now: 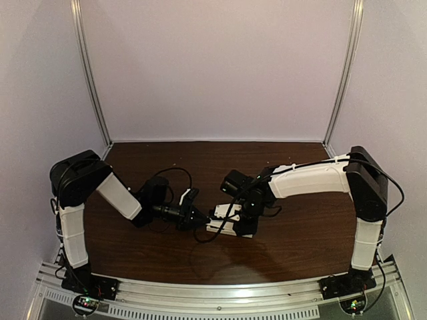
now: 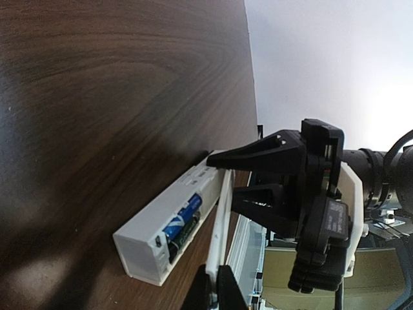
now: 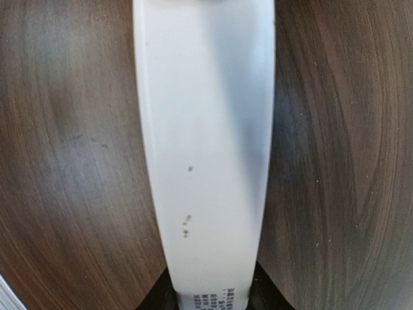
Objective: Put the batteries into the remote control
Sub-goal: Place the battery cover on the remote control without the battery cover.
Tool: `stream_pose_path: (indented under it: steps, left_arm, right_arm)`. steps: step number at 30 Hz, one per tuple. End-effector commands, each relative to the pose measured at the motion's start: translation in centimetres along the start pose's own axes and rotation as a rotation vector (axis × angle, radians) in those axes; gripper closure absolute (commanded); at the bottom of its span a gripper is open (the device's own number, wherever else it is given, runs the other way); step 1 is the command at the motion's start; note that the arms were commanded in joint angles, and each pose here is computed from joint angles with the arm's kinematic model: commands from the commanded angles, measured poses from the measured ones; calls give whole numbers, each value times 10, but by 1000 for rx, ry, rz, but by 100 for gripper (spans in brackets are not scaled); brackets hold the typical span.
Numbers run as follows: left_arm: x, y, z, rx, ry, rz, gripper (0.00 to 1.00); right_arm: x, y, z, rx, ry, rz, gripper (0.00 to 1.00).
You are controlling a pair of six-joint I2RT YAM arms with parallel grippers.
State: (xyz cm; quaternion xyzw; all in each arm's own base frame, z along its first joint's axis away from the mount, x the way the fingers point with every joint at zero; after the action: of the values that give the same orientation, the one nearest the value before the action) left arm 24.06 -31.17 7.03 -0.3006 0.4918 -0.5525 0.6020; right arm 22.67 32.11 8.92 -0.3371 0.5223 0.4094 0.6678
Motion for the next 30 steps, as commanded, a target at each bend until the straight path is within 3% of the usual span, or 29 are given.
stream_pose_path:
  steps: [1,12,18,24,30]
  left_arm:
    - [4,-3,-1,22,13,-26,100]
    - [0,-6,2,49,6,28,78]
    - [-4,-10,7,91,12,106,73]
    - [-6,-10,9,105,13,145,67]
    - [-5,-9,13,117,15,164,65]
  right_arm:
    - [2,-3,4,3,2,-5,69]
    - [2,-3,3,1,6,-2,75]
    - [3,-3,3,0,11,-1,77]
    - [3,-2,3,-3,12,1,66]
    - [3,-2,3,-5,12,2,61]
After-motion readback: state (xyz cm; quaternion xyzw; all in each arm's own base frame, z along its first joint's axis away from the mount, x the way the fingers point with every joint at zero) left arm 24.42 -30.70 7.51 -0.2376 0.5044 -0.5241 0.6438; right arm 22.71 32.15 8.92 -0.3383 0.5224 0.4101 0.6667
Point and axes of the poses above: each gripper's point midway between its finger pads, its own x axis out along the fingers, its own y axis along the line the jaws close on, z = x × y, the point moved 6 cm from there along -x, back along the fingers, and after that the axes turned 13 degrees about x, right-handed, at the moved point
